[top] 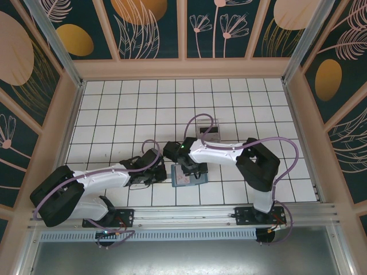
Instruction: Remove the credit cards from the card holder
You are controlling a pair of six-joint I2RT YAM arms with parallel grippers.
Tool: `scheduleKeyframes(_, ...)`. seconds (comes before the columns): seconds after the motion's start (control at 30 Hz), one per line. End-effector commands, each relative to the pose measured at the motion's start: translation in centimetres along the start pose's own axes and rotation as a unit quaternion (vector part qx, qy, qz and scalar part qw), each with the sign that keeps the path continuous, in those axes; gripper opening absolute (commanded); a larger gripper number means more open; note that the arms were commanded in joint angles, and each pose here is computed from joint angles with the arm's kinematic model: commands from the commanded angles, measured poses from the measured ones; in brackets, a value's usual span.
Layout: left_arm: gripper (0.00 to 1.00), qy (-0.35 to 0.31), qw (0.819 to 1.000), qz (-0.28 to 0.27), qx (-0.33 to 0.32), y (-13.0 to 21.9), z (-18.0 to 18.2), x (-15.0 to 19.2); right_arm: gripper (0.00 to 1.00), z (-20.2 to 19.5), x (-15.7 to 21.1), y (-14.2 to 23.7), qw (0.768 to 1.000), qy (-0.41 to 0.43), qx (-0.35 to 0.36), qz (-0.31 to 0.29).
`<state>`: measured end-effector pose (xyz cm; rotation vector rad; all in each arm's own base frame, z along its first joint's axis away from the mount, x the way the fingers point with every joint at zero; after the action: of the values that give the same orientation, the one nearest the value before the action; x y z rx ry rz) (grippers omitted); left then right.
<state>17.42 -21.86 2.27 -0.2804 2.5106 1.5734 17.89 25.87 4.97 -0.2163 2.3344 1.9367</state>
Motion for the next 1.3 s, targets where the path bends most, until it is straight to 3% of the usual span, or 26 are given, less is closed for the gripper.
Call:
scheduleKeyframes(0.0,0.0,-0.014,1.0,0.016,-0.009,0.2,-0.3,0.1,0.47,-2.1,0.0,0.9,1.0,-0.022,0.01,-0.017)
scheduleKeyframes(0.33,0.0,-0.028,1.0,0.007,0.005,1.1,-2.5,-1.4,0.47,-3.3,1.2,-0.9,0.997,-0.058,-0.049,0.006)
scheduleKeyframes(0.83,0.0,-0.024,0.998,0.016,0.064,0.8,-5.4,-2.0,0.46,-0.1,-1.8,4.6,0.97,-0.075,-0.229,-0.017)
scheduleKeyframes(1.07,0.0,-0.012,0.996,0.026,0.085,-0.2,-5.8,-1.6,0.34,3.0,-1.8,4.5,0.929,-0.075,-0.363,0.026)
scheduleKeyframes(1.27,0.0,-0.012,0.994,0.039,0.101,-0.6,-6.1,-1.1,0.24,4.1,-1.1,2.8,0.911,-0.059,-0.404,0.062)
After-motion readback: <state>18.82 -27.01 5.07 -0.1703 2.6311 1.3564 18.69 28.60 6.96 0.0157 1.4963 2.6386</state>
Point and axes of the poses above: each hand's point on the last joint's axis, 136 mm out from that joint toward the fingers, its own y axis back along the fingers, its own z axis along the line the jaws close on, x = y × z, the point moved 1 cm from there along y, back along the fingers, and after that the axes turned 6 degrees about -y, right-handed, at the moved point
